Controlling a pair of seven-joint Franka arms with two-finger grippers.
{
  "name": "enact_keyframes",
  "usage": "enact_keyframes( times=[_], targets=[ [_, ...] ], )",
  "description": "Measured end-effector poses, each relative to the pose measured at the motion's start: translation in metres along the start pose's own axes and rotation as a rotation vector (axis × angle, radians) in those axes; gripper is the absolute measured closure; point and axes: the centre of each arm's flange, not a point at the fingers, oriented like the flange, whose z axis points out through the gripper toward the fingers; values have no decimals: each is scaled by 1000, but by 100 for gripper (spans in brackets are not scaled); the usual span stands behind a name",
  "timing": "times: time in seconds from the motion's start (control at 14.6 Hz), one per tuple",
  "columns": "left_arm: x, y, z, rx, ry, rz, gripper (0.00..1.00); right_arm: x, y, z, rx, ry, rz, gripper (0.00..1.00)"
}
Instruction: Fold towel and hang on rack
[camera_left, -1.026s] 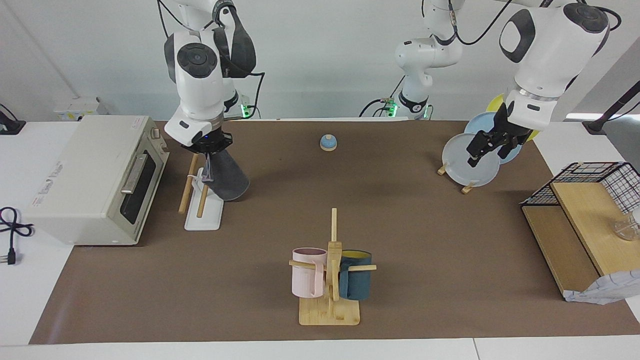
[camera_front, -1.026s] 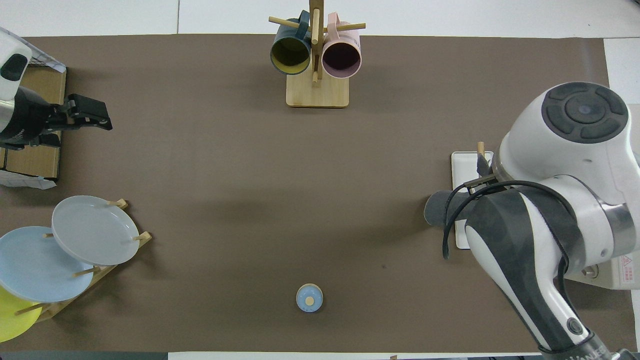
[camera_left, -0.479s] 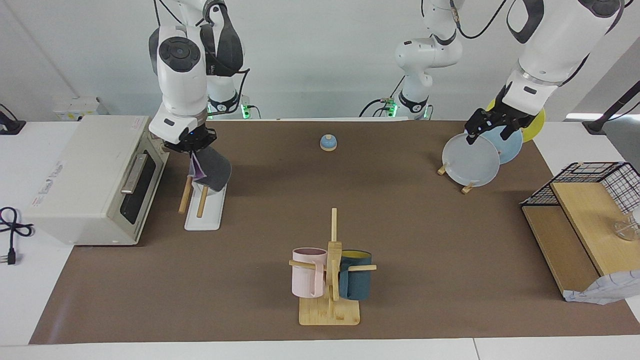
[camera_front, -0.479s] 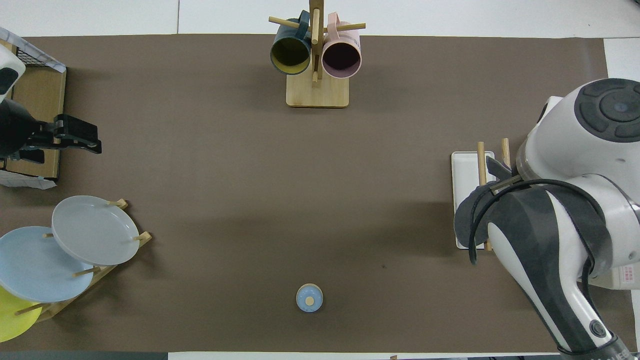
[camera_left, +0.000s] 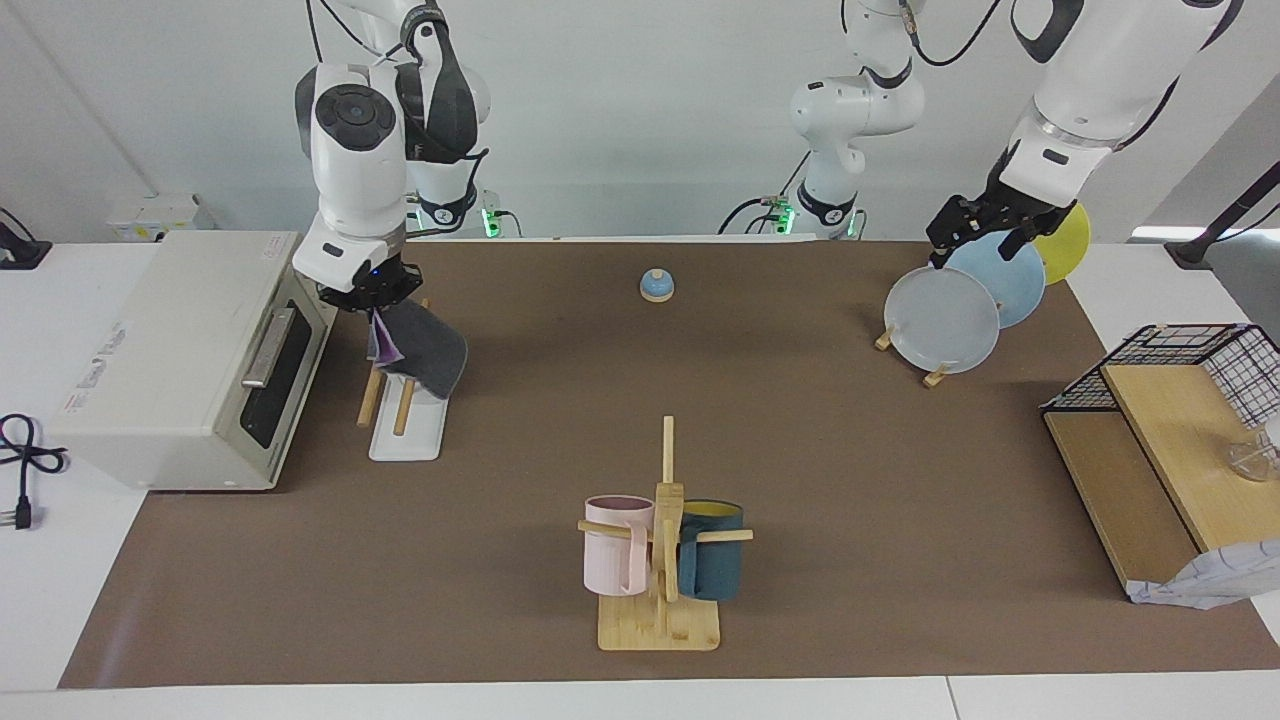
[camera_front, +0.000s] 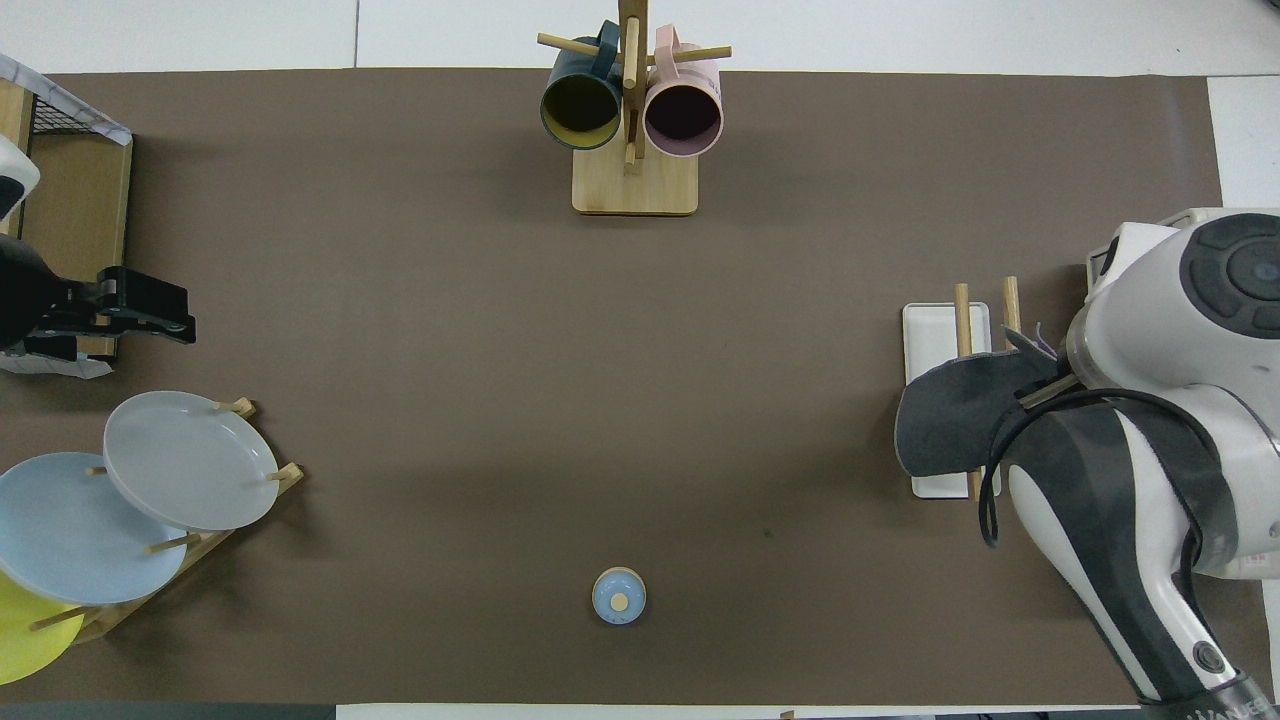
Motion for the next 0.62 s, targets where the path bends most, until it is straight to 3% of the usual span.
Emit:
enact_keyframes(
  times=[0.14,0.34,0.48,0.62],
  targets=[
    [0,1,0,0,0,12,0,-2,-2,3,2,-4,-2,93],
    [0,1,0,0,0,17,0,-7,1,8,6,-14,-10,73],
    [0,1,0,0,0,17,0,-10,4,10,9,-17,-31,69],
    [0,1,0,0,1,17,0,-13,9,11,11,-18,-33,48]
  ],
)
